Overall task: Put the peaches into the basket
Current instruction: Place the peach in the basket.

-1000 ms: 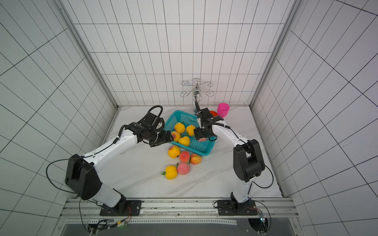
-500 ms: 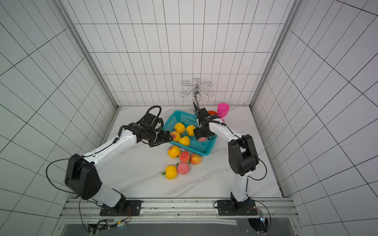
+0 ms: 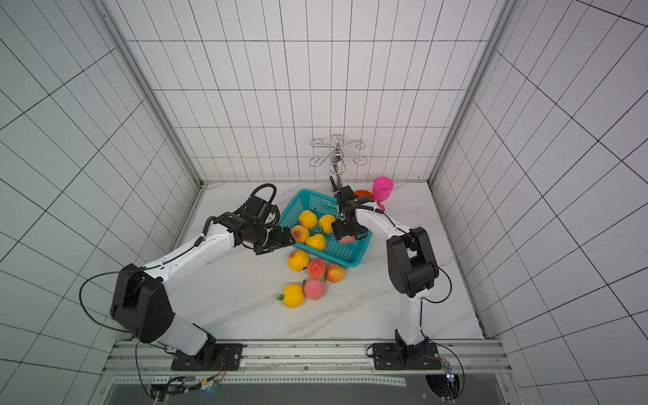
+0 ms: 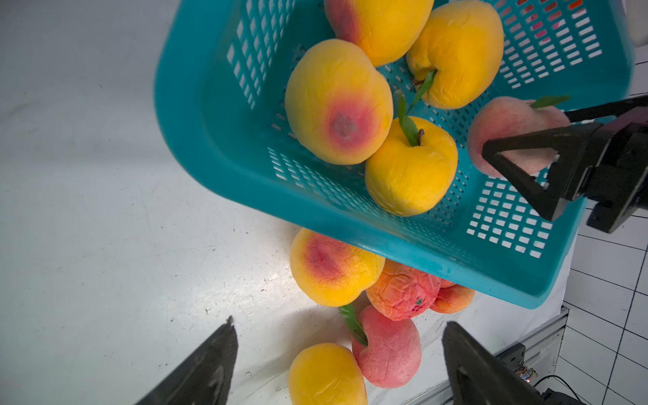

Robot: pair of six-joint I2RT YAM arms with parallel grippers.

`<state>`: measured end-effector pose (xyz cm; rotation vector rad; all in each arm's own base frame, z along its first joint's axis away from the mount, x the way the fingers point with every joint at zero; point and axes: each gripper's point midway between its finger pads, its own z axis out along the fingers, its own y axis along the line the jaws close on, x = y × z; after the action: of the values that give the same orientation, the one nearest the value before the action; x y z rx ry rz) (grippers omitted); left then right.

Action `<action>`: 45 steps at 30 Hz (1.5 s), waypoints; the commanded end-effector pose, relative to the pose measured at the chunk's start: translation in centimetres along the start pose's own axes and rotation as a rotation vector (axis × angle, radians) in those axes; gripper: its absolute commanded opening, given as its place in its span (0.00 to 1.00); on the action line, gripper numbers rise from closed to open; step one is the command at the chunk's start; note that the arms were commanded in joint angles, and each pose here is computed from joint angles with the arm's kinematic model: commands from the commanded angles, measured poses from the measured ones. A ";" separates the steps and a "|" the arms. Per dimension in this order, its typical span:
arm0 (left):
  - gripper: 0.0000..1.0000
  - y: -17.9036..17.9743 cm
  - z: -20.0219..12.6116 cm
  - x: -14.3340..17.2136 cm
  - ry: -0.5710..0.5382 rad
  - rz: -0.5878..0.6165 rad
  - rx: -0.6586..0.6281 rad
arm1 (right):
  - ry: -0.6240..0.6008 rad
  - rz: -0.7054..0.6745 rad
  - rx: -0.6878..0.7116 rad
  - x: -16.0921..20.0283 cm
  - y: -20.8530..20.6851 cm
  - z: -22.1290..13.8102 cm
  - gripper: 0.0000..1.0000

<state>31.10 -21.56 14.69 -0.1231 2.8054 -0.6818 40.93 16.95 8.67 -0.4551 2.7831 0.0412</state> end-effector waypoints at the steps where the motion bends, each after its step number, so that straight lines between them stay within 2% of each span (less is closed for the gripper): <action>1: 0.90 -0.5 -0.7 -0.5 -0.031 0.013 0.028 | -0.005 -0.016 0.013 -1.0 -0.3 -0.3 0.80; 22: 0.90 0.3 -1.3 0.5 -0.043 -0.010 0.025 | 0.018 -0.012 -0.013 -0.8 0.5 0.7 0.81; 45: 0.90 0.5 0.1 1.1 -0.032 -0.030 0.054 | -0.011 -0.046 -0.023 -1.5 0.8 -0.4 0.93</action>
<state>29.58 -21.00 13.99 -0.1611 2.7901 -0.7221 41.36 17.29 7.39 -0.4760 2.8065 0.0390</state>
